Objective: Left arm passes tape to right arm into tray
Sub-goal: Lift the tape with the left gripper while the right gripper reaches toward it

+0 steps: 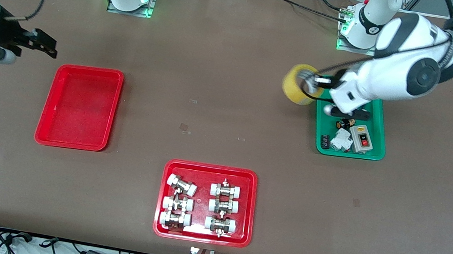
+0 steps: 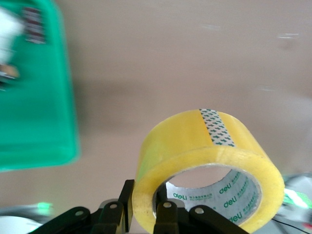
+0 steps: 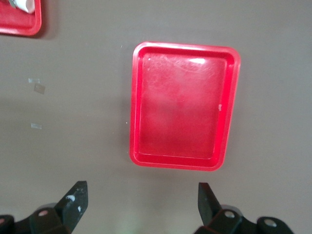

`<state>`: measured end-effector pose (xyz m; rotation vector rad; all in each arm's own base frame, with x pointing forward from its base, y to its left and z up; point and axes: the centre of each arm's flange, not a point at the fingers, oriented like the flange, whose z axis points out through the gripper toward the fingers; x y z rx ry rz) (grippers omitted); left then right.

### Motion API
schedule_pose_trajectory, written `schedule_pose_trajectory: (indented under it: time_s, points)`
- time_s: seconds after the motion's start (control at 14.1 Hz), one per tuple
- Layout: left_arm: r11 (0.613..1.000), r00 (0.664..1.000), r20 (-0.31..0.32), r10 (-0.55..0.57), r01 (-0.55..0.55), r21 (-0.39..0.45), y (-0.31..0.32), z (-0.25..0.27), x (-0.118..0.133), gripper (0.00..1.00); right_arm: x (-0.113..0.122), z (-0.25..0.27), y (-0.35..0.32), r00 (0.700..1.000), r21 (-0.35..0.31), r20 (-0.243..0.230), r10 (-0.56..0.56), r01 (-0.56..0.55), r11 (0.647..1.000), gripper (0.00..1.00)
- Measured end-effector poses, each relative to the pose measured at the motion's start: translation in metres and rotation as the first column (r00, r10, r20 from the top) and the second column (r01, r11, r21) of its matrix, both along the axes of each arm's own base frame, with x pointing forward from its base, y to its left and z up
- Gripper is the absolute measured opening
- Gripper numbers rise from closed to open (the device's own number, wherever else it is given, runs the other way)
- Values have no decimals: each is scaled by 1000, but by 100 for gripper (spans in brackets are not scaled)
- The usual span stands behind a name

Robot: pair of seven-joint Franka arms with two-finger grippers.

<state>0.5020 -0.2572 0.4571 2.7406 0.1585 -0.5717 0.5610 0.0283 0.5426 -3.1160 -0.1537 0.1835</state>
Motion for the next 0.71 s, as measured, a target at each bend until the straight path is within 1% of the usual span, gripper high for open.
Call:
schedule_pose_trajectory:
  time_s: [0.14,0.28,0.36,0.43,0.5,0.57,0.71]
  points:
    - [995,999,-35,13,-16,-95,-53,24,-5,22,8,-14,0,1000,13,-21,-1,1,1000,100]
    - [980,997,-73,11,-26,-197,-93,40,-7,22,14,-22,3,999,31,-33,3,-2,1000,100]
    - [969,996,-88,20,-41,-245,-107,46,-4,22,17,-24,11,999,73,-37,9,-6,997,100]
    - [956,994,-100,35,-62,-288,-117,50,2,22,18,-24,28,999,157,-40,20,-13,987,100]
    - [941,992,-113,59,-93,-326,-122,51,10,22,18,-22,49,999,253,-43,26,-14,967,100]
    - [927,988,-126,89,-129,-353,-123,47,20,22,16,-16,72,998,334,-43,36,-20,942,100]
    - [915,978,-166,123,-176,-363,-128,34,30,22,12,-2,117,998,454,-32,61,-40,890,100]
